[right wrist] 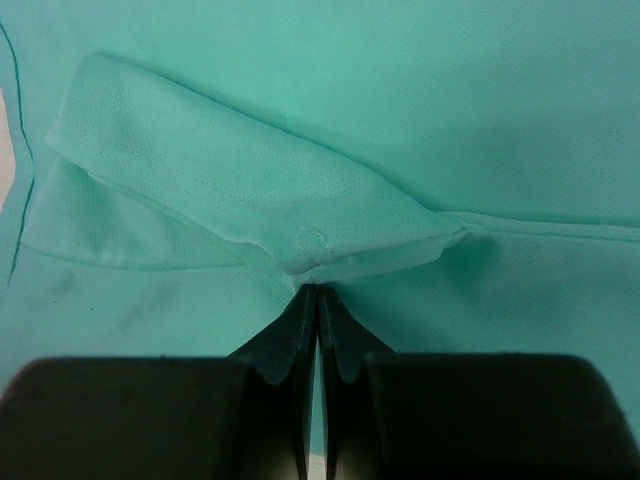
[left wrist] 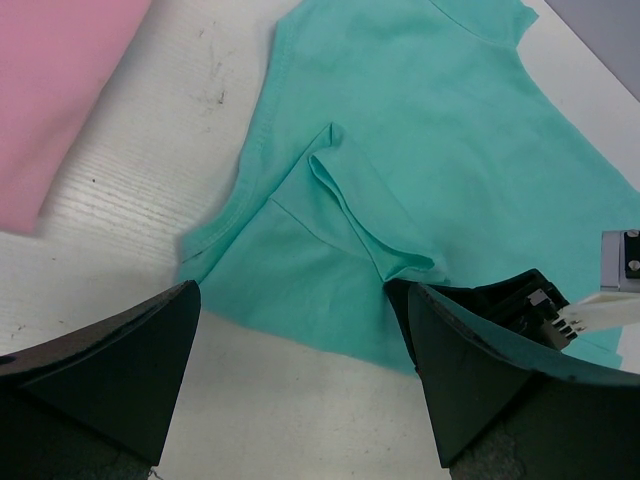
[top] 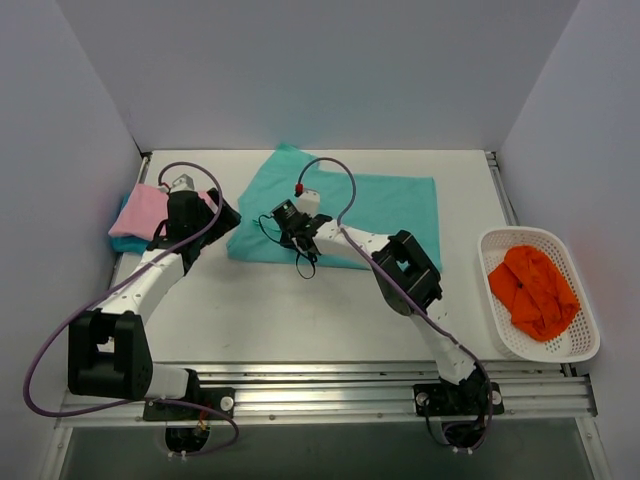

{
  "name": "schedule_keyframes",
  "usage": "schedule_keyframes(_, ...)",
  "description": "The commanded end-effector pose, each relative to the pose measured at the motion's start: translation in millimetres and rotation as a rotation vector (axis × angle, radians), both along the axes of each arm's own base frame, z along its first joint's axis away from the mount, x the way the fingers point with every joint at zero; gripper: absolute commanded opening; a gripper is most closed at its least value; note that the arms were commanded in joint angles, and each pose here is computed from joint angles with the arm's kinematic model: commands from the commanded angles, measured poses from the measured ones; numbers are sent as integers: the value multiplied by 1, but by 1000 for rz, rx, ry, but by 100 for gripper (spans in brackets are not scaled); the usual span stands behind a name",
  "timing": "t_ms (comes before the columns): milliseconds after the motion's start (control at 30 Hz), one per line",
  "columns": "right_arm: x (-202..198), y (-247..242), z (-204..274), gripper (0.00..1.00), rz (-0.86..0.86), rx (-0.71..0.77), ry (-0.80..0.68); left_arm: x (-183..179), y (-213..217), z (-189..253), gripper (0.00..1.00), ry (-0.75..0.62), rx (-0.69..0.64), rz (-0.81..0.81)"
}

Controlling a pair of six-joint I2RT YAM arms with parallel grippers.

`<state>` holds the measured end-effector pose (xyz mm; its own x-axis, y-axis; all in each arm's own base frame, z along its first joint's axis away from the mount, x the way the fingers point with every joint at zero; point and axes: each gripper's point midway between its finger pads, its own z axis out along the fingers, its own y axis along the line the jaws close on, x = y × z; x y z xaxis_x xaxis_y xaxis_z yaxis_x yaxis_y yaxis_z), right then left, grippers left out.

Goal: Fold and stack the t-shirts
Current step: Fold the tshirt

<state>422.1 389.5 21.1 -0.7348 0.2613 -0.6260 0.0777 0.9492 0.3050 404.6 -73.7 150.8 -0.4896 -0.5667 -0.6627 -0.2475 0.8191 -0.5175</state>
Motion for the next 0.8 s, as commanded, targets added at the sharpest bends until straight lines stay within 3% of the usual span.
schedule_keyframes(0,24,-7,13,0,-28,4,-26,7,1,14,94,-63,-1,-3)
schedule_keyframes(267,116,-61,0,0,-145,0,-44,6,5,23,94,-80,12,0)
schedule_keyframes(467,180,-83,31,0,-166,118,-157,3,9,22,94,-76,25,12)
schedule_keyframes(500,181,-88,45,6,-147,134,-175,3,9,22,94,-78,25,12)
schedule_keyframes(533,183,-89,57,20,-141,143,-200,3,8,21,94,-76,23,9)
schedule_keyframes(567,187,-89,74,37,-134,161,-252,5,9,21,94,-76,21,13)
schedule_keyframes(600,186,-92,110,72,-122,170,-312,5,8,21,94,-77,20,11)
schedule_keyframes(633,179,-99,106,84,-128,147,-305,7,7,19,94,-73,18,9)
schedule_keyframes(700,173,-110,158,88,-151,159,-397,14,4,27,94,-91,6,1)
schedule_keyframes(767,163,-122,169,89,-154,133,-420,26,3,33,94,-116,3,1)
